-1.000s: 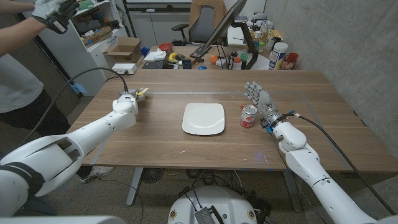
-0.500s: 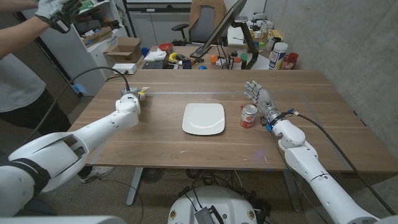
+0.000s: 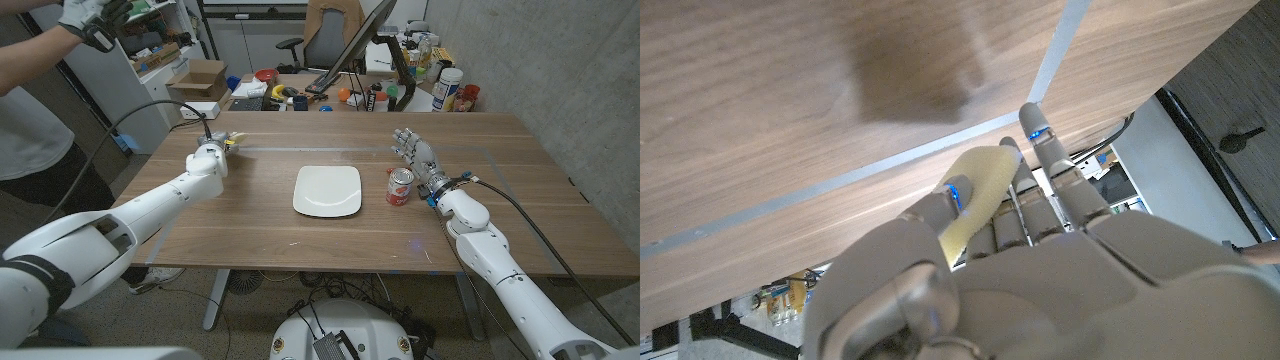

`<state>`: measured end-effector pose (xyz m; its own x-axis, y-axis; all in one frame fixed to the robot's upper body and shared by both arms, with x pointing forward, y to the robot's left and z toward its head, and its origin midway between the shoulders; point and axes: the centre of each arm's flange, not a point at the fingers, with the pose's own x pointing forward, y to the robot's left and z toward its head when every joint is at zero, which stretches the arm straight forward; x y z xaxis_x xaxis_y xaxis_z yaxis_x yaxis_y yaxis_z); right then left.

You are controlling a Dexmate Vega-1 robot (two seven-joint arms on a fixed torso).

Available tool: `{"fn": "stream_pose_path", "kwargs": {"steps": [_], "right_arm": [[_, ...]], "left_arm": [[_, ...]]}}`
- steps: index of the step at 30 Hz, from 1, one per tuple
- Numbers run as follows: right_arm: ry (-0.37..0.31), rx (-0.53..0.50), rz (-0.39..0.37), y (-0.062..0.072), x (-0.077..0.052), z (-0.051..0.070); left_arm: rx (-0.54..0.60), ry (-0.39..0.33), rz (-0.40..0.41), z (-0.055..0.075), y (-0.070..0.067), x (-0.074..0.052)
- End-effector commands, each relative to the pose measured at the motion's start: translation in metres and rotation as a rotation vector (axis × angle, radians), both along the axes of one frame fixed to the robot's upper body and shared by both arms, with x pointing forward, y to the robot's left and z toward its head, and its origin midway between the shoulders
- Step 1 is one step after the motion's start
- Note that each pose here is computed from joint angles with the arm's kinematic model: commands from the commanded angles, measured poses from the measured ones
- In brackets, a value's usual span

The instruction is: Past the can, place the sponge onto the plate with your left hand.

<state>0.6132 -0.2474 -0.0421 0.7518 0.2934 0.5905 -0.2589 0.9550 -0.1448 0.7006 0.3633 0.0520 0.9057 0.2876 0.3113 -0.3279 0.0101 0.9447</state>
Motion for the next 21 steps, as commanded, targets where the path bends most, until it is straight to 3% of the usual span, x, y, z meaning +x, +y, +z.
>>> {"fn": "stream_pose_path", "kwargs": {"steps": [1,21], "right_arm": [[-0.005,0.003,0.004,0.000,0.002,0.001],[-0.032,-0.005,0.020,0.006,-0.006,0.004]], "left_arm": [[0.042,-0.060,-0.033,0.028,-0.009,-0.023],[0.091,-0.170,-0.168,0.055,-0.031,-0.064]]}}
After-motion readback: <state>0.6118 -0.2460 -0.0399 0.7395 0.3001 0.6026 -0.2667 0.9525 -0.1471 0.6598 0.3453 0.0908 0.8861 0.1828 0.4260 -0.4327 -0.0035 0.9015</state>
